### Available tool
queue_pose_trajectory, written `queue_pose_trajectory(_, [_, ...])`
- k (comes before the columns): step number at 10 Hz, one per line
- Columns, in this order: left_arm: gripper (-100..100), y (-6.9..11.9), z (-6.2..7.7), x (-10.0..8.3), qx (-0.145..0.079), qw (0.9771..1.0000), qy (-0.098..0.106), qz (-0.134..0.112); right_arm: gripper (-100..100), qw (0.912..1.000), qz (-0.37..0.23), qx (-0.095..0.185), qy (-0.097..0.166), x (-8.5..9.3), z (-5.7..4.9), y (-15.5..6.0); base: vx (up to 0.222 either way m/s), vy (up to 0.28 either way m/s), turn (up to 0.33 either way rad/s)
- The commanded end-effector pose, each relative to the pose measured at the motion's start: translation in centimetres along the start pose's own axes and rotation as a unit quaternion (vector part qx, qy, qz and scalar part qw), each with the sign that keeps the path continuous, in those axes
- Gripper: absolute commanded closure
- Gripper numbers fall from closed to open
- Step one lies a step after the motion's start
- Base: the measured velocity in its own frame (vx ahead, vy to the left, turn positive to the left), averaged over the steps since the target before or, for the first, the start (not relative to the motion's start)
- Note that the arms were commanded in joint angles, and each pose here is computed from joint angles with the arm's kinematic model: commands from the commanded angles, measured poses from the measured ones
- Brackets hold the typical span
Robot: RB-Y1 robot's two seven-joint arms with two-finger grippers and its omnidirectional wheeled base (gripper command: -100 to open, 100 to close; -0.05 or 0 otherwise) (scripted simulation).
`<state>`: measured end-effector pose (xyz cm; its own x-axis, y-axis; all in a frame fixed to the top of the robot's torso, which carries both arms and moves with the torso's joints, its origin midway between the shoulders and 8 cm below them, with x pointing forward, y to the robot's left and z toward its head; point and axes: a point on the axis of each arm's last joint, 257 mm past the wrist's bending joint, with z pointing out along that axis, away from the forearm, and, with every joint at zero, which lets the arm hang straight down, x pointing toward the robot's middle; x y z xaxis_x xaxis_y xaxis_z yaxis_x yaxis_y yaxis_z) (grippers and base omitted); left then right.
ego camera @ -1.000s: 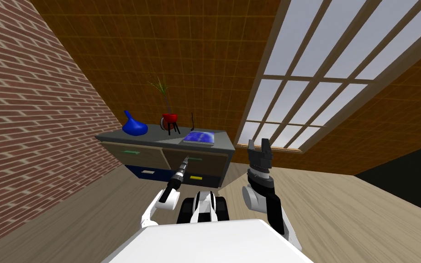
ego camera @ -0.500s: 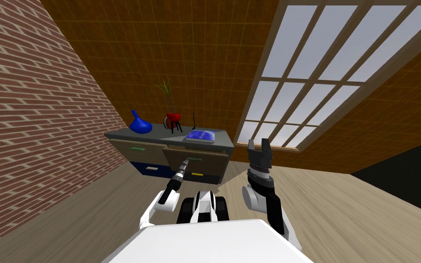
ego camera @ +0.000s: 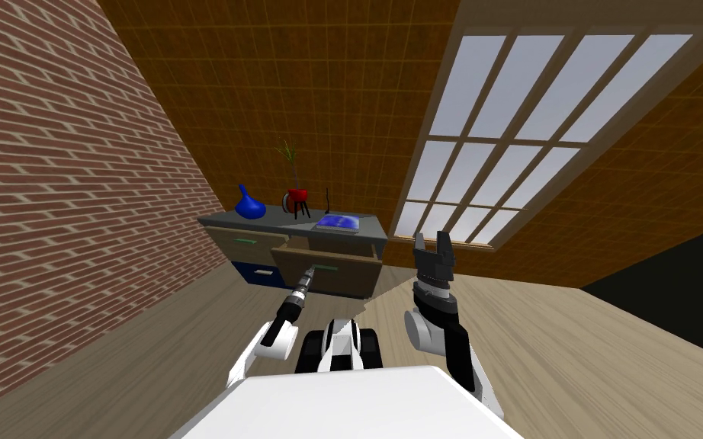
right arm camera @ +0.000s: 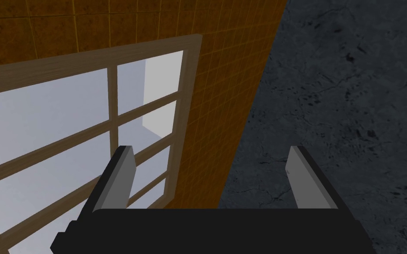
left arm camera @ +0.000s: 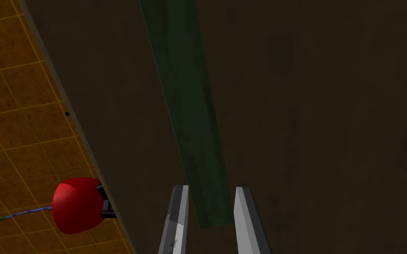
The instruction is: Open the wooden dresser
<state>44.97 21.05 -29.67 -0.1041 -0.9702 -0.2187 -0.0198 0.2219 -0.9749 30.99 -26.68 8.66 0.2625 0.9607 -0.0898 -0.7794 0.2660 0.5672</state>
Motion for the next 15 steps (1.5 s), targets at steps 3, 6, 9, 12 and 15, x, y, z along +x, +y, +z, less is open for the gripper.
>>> queue_pose_trajectory(3, [-100,-1.3,-0.3,-0.2,-0.004,1.0,0.002,-0.001,0,1.0,0.0,0.0,0.0,0.0,0.0,0.0,-0.043,0.006,0.001])
queue_pose_trajectory(6, [-100,-2.8,-0.3,-0.6,-0.004,1.0,0.002,-0.001,0,1.0,0.0,0.0,0.0,0.0,0.0,0.0,0.008,-0.002,0.002])
queue_pose_trajectory(9, [-100,-4.5,-0.4,-0.9,-0.004,1.0,0.003,-0.001,0,1.0,0.0,0.0,0.0,0.0,0.0,0.0,-0.002,0.0,0.001])
queue_pose_trajectory(12, [-100,-3.9,-0.7,-0.8,-0.015,0.9999,0.005,-0.003,0,1.0,0.0,0.0,0.0,0.0,0.0,0.0,0.0,-0.001,-0.003])
queue_pose_trajectory(15, [0,-3.4,-0.8,-0.8,-0.022,0.9997,0.006,-0.004,0,1.0,0.0,0.0,0.0,0.0,0.0,0.0,0.0,0.0,0.0])
